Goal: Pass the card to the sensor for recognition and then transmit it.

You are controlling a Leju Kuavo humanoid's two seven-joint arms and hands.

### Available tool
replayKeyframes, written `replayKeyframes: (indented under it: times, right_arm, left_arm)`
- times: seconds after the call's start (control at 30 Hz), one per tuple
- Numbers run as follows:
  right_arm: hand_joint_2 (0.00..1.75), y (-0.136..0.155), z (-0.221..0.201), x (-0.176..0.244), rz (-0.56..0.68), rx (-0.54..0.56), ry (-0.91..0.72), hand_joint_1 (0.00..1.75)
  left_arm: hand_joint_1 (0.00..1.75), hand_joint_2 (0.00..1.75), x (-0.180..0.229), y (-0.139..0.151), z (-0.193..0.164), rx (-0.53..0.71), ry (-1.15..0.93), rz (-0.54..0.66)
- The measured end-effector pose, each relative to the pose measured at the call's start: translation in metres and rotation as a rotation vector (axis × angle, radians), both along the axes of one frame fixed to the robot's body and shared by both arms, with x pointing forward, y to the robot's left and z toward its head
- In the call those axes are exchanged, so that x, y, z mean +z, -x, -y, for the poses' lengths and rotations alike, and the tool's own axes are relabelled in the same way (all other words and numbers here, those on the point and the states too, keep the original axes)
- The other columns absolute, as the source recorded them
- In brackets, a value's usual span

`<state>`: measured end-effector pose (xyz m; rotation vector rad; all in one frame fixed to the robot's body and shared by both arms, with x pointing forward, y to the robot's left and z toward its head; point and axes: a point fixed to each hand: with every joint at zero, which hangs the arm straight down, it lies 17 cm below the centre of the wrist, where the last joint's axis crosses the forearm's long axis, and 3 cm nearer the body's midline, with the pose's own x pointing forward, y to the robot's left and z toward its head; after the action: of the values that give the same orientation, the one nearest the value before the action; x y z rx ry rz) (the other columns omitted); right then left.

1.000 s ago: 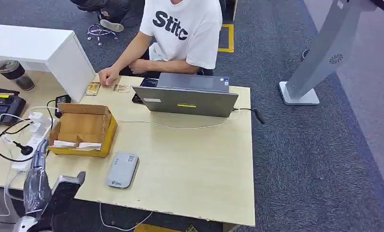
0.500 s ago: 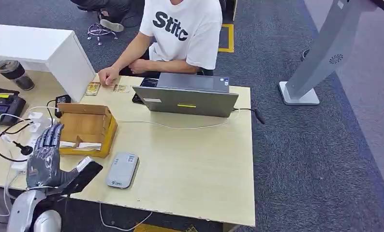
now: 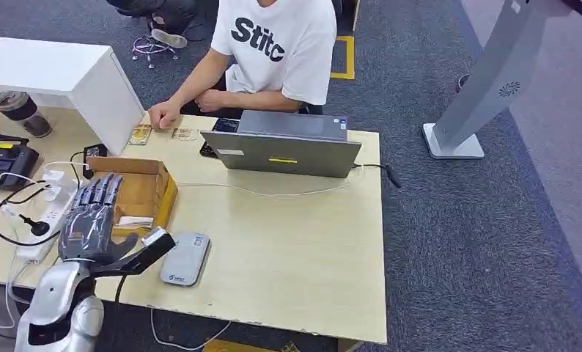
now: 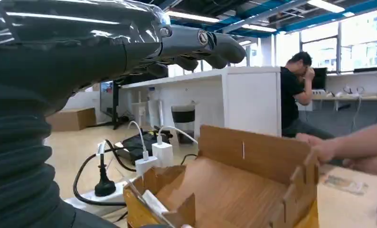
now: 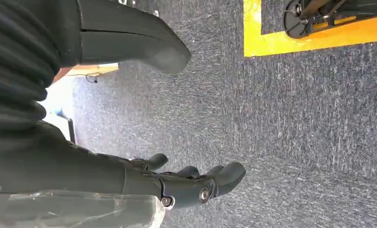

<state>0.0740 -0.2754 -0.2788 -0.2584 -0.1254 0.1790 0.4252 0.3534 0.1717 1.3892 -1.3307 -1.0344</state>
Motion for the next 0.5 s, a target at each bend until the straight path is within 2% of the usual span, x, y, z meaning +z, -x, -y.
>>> replayKeyframes:
  times: [0.23,0.5]
  right_arm:
    - [1.75,-0.001,0.0,0.0,0.001,-0.001,-0.002,0.0]
    - [1.75,-0.005,0.006,0.001,0.024,0.0,0.018,0.0]
  left_arm:
    - [0.0,1.75,-0.027,-0.013,0.003,-0.029,-0.022,-0.101]
    - [0.0,1.75,-0.054,-0.013,-0.01,-0.008,-0.066,-0.188]
